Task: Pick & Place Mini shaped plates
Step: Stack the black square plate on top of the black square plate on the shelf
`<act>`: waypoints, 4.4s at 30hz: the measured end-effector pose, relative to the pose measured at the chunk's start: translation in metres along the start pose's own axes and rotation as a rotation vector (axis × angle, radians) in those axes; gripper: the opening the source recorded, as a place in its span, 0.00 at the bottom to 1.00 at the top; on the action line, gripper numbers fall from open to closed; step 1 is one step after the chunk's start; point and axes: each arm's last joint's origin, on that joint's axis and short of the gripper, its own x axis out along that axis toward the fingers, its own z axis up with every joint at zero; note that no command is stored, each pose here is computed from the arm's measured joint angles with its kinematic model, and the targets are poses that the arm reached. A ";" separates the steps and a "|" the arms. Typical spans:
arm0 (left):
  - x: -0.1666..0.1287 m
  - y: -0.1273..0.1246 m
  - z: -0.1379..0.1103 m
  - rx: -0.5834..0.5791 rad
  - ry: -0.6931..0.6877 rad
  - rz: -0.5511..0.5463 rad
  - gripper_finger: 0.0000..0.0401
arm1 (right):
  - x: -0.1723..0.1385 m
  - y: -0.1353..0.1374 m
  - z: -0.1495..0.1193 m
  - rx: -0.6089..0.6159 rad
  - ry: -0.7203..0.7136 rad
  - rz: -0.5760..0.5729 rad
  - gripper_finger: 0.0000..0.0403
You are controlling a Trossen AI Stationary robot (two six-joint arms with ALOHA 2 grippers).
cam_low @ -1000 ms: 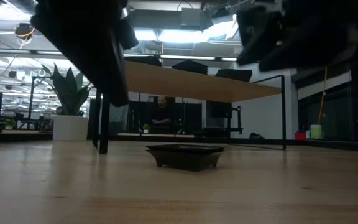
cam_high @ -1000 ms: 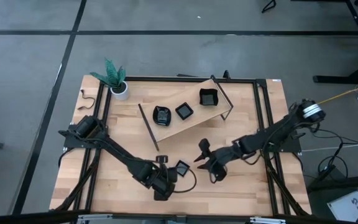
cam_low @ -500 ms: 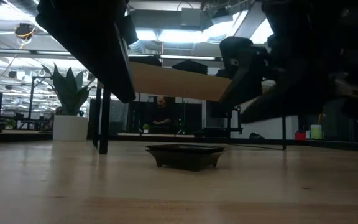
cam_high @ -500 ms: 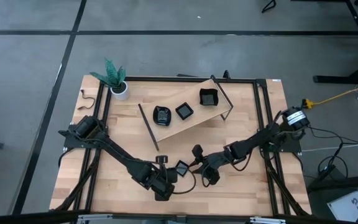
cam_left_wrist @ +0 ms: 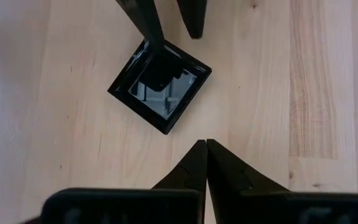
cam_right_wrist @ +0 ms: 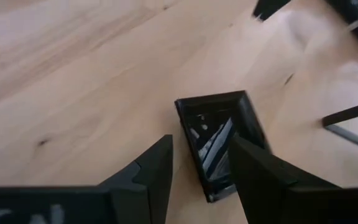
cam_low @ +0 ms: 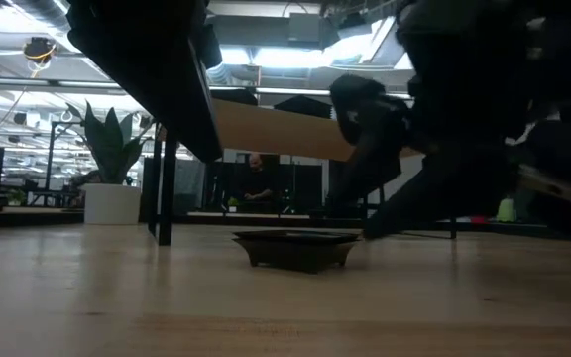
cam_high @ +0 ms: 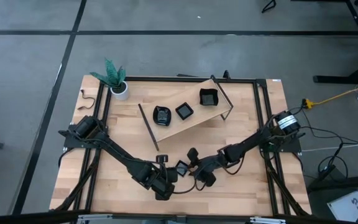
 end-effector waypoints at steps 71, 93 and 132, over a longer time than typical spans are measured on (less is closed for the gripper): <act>0.008 0.000 -0.003 0.061 -0.021 0.099 0.01 | 0.003 0.006 0.021 -0.070 0.219 -0.189 0.00; 0.044 0.016 -0.001 0.406 0.084 0.114 0.31 | 0.004 0.007 0.022 -0.061 0.195 -0.142 0.00; 0.038 0.002 0.008 0.479 -0.099 0.226 0.26 | -0.001 0.012 0.043 -0.083 0.249 -0.162 0.00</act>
